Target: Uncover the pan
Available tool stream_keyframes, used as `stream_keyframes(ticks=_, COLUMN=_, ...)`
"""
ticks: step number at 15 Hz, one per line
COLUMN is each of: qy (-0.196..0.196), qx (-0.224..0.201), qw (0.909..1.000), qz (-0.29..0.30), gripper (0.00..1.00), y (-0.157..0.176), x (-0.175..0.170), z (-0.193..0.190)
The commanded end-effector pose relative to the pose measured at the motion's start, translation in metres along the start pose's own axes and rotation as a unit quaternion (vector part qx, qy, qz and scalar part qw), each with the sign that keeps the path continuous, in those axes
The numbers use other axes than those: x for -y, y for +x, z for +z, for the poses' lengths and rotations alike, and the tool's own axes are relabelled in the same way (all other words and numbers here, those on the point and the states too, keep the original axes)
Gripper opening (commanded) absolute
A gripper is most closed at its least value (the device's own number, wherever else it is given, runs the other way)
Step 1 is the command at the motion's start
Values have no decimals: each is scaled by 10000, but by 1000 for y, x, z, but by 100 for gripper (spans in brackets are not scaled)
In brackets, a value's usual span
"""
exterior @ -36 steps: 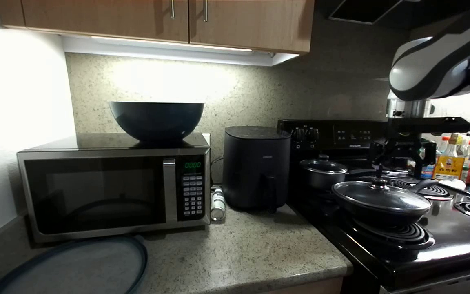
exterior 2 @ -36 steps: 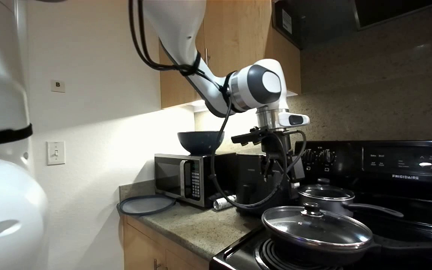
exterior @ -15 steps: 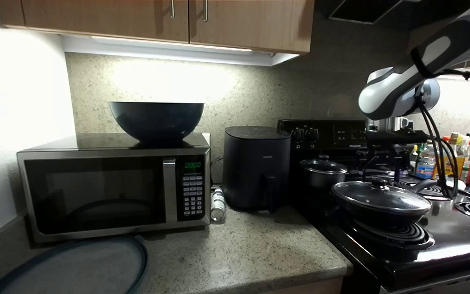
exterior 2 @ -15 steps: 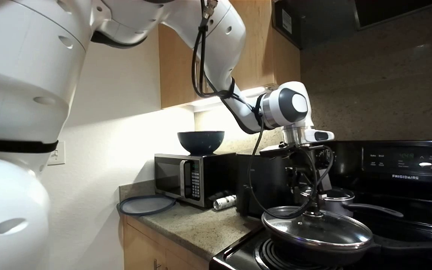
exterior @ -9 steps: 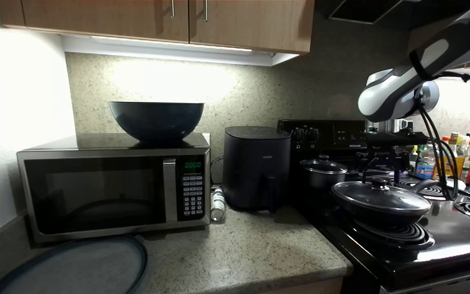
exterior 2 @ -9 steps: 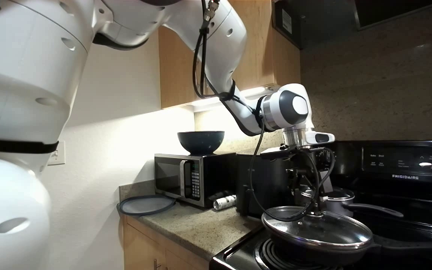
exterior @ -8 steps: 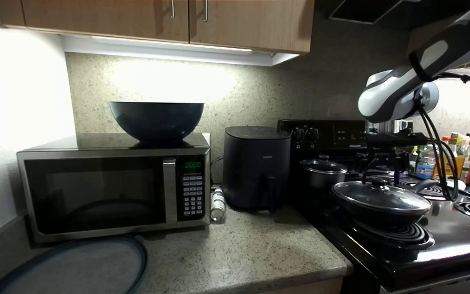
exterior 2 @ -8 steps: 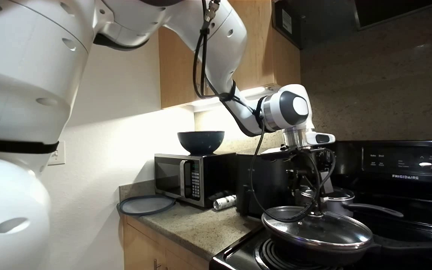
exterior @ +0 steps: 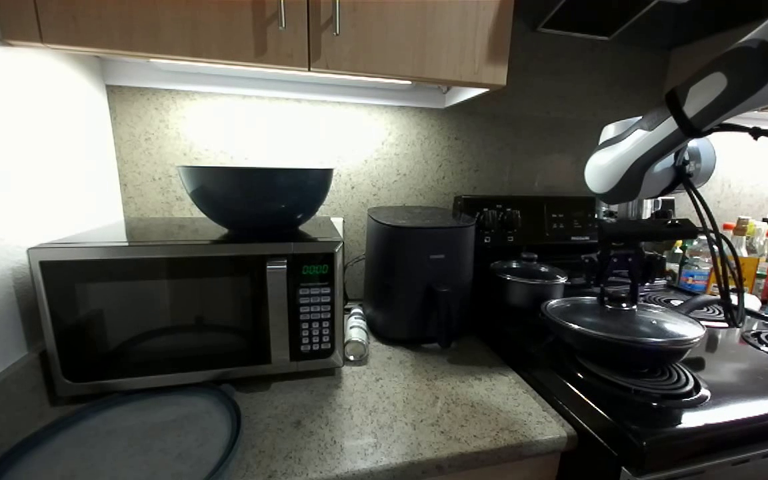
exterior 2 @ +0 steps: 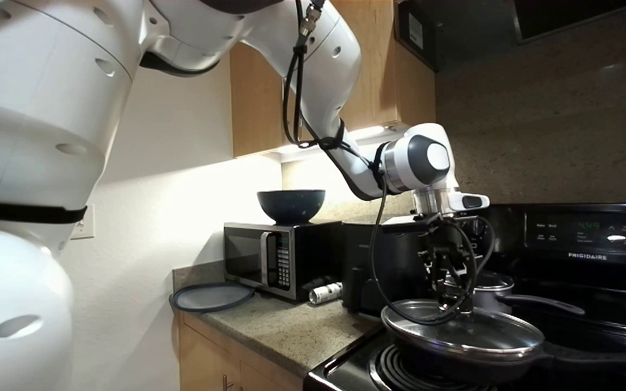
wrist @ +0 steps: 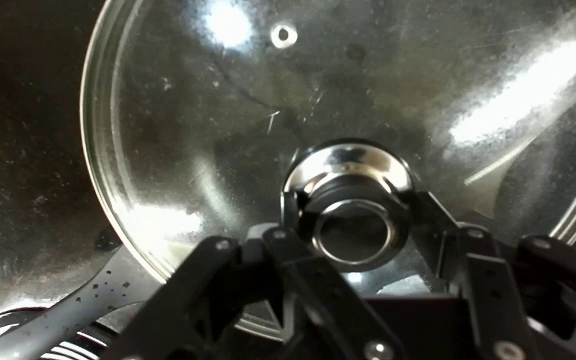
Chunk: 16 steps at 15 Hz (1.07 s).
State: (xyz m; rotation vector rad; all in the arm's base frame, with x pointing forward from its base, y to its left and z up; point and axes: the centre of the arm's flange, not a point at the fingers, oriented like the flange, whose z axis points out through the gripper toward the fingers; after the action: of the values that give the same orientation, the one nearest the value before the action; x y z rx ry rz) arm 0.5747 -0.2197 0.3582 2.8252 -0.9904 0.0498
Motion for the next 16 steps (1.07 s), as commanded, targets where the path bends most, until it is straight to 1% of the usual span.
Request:
stream_keyframes(ticks=1, qy=128, qx=-137, qw=9996, qz=-226, gripper=29, y=4, x=-4, z=2)
stream_keyframes(ticks=2, qy=137, qx=-144, qw=9995, qz=-249, gripper=25, y=4, x=-5, z=0)
stream_keyframes(ticks=6, qy=177, qx=-166, qw=9995, qz=-198, gripper=25, y=1, x=-5, z=-10)
stream_keyframes(ticks=8, qy=210, qx=-288, qw=9991, qz=-231, gripper=25, y=-10, x=-1, z=-28)
stream_keyframes(ticks=9, qy=236, qx=-384, qw=9986, qz=-278, gripper=25, y=-16, x=2, z=-37)
stream_keyframes(ticks=11, qy=324, qx=-740, qw=9955, qz=-502, gripper=25, y=-32, x=13, z=-65)
stream_keyframes(ticks=14, qy=434, qx=-1298, qw=9863, qz=-921, gripper=25, y=-62, x=37, z=-110)
stream_keyframes(ticks=16, qy=512, qx=-1567, qw=9787, qz=-1223, gripper=25, y=-82, x=54, z=-133)
